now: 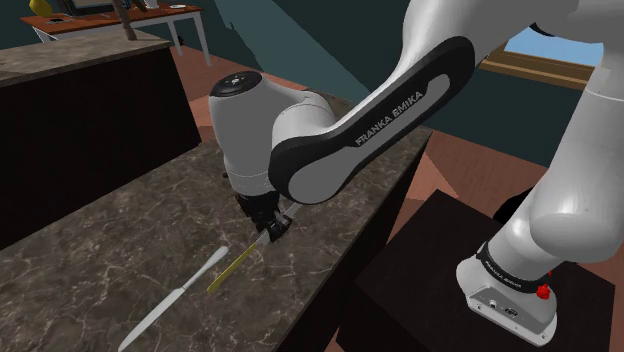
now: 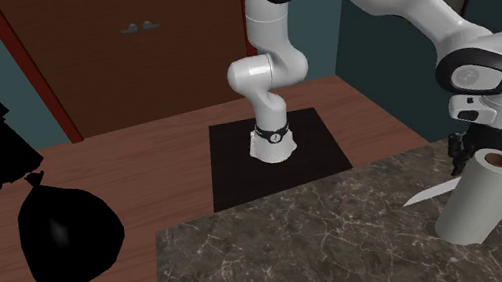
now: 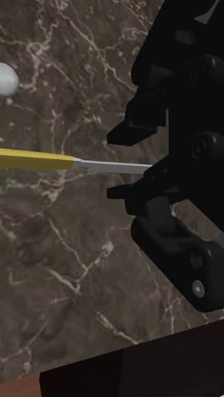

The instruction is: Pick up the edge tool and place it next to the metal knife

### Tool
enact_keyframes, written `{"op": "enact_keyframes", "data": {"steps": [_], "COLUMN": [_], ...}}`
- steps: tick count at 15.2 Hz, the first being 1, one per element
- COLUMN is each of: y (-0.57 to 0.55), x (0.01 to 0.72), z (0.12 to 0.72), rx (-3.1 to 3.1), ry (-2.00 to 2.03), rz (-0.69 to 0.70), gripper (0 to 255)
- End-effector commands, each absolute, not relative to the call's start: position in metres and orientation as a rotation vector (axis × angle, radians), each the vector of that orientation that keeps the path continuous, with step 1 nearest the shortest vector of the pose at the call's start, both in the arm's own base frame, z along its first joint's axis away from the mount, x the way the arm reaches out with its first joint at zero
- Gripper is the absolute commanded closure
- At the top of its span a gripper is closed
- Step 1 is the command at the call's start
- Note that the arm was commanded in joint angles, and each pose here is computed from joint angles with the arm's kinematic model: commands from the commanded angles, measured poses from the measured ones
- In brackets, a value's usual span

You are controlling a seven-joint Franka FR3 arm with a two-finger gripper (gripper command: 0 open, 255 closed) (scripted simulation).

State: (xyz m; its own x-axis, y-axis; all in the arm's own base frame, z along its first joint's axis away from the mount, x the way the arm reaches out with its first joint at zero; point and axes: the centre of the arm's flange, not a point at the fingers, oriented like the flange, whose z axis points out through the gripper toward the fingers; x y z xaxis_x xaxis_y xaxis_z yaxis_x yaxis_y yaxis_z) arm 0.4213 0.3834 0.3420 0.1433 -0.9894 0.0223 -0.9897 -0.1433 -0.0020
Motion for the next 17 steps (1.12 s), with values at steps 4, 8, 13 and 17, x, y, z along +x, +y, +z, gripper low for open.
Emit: {"op": "enact_keyframes", "data": {"steps": [4, 8, 13, 17], "y": [0.383, 0.384, 0.385, 0.385], "x": [0.421, 0.421, 0.421, 0.421], "z": [0.342, 0.382, 0.392, 0.392], "rx": [2.365, 2.365, 2.365, 2.365], "ry": [-2.047, -2.047, -2.047, -2.047], "rz": [0.028, 0.028, 0.028, 0.028], "gripper": [0, 0, 0, 0]}}
